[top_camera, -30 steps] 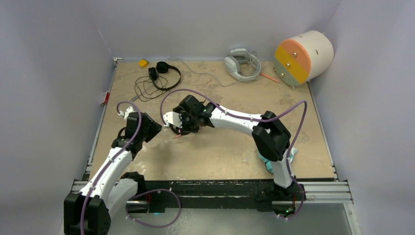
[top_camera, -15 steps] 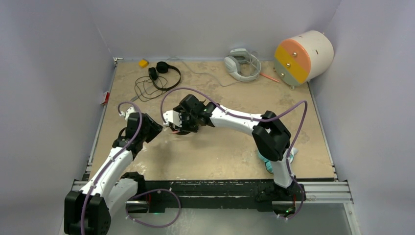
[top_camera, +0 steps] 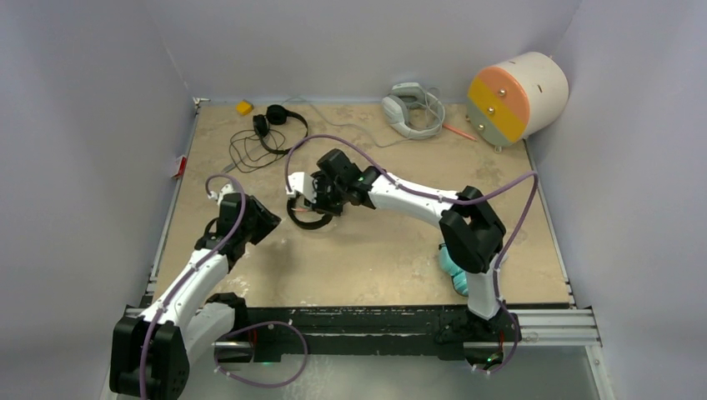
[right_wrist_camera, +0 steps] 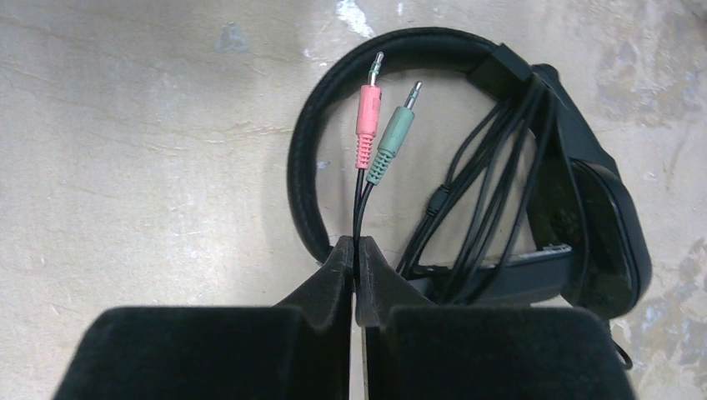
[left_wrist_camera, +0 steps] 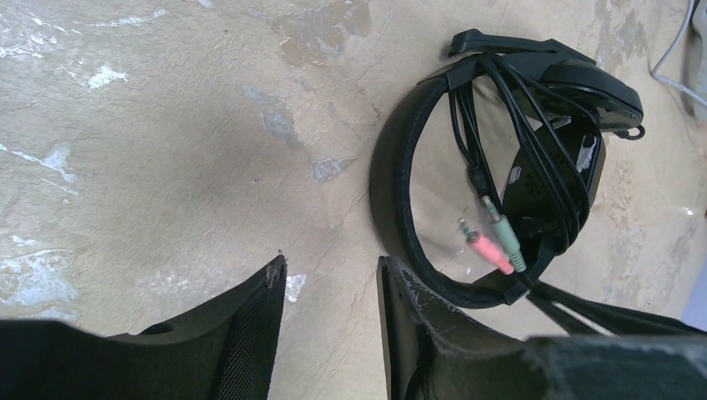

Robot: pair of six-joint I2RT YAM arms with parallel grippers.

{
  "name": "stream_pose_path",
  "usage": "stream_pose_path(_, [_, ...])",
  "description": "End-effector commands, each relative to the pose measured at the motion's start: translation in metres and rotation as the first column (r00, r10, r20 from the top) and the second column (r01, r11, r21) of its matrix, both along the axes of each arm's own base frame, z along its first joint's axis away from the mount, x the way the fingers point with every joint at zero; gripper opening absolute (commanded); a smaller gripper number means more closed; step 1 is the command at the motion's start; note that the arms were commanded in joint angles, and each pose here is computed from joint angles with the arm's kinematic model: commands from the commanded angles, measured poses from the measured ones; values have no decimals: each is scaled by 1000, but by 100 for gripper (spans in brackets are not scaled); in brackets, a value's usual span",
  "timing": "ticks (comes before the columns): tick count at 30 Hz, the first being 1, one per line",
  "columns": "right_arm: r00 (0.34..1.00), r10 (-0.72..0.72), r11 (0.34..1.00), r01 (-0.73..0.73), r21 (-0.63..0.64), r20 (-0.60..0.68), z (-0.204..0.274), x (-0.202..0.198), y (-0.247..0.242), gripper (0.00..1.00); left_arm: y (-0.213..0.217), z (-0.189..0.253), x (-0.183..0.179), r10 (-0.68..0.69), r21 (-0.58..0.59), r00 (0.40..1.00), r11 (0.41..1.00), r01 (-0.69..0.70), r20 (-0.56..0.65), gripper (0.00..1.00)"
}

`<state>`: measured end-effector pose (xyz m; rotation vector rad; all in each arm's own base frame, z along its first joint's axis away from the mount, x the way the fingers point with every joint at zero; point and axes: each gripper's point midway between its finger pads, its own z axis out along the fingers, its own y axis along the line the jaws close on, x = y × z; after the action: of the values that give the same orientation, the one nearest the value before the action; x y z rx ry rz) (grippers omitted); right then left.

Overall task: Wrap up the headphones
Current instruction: Move the headphones to the corner of the board.

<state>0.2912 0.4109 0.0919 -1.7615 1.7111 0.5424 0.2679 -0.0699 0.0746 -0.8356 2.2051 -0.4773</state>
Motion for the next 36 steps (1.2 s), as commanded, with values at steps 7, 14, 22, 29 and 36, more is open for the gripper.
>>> stream_pose_path(7, [995, -95, 990, 95, 102, -14, 35, 21, -4, 3, -4, 6, 10, -19, -20, 999, 1000, 20, 49, 42])
stream_pose_path(14, [977, -199, 979, 201, 26, -70, 5, 37, 1, 0, -10, 3, 12, -42, -41, 998, 998, 44, 45, 42])
stream_pose_path(22, [940, -319, 947, 309, -94, -119, -42, 51, -1, 0, -10, -1, 16, -41, -37, 998, 998, 43, 45, 42])
stream_pose_path(29, [834, -540, 827, 500, -257, -115, -68, 55, -29, 0, -9, 3, 29, -61, -3, 994, 998, 62, 91, 42])
stream_pose_path(36, [720, -693, 670, 623, -403, -38, -93, 34, -84, 0, -23, 22, 63, -136, -2, 973, 990, 139, 189, 47])
